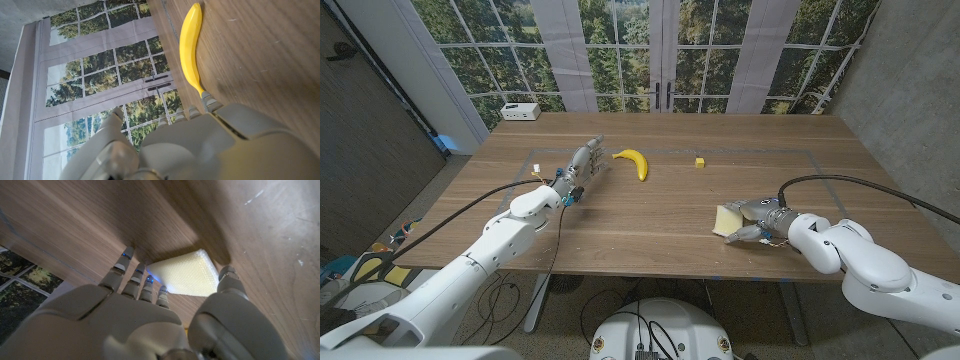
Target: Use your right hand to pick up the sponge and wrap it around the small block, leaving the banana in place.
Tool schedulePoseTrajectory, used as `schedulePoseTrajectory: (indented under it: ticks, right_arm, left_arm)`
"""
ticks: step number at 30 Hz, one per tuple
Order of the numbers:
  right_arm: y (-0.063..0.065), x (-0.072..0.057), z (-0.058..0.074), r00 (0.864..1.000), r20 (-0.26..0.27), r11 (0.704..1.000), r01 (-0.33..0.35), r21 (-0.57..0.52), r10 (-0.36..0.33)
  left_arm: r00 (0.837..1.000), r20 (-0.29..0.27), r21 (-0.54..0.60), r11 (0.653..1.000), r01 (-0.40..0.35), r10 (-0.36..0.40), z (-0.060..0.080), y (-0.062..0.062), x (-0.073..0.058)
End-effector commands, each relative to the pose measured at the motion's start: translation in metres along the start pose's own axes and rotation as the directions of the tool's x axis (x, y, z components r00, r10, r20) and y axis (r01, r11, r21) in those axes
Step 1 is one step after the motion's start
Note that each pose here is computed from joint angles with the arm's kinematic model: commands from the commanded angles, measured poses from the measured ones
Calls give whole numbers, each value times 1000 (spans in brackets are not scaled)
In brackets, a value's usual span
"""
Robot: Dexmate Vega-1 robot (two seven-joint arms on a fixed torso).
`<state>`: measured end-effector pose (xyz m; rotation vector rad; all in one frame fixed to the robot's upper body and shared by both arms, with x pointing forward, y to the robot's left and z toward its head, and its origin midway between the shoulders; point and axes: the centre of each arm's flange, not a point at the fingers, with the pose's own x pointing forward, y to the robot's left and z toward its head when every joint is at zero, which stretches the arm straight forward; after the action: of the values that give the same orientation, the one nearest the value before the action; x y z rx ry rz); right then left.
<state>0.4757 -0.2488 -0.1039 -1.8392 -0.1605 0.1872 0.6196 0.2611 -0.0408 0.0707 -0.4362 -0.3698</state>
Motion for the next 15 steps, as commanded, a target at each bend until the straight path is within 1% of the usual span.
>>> schedulePoseTrajectory:
  ticks: [1,4,8,12,15]
  right_arm:
    - [5,0,9,997,-9,997,75,-23,-75]
    - [4,0,13,996,-14,995,88,-39,-89]
    - [4,1,15,996,-16,996,83,-39,-83]
    - [5,4,16,997,-33,997,66,-34,-68]
    - [5,6,20,995,-42,996,84,-34,-85]
  left_arm:
    - [1000,12,14,1000,3,-3,7,1,0]
    - [1000,12,11,1000,7,-7,7,0,0]
    - [1000,8,6,1000,6,-6,5,1,-1]
    - [1000,9,3,1000,3,-3,3,2,-2]
    - [1000,9,1,1000,5,-5,2,2,-3]
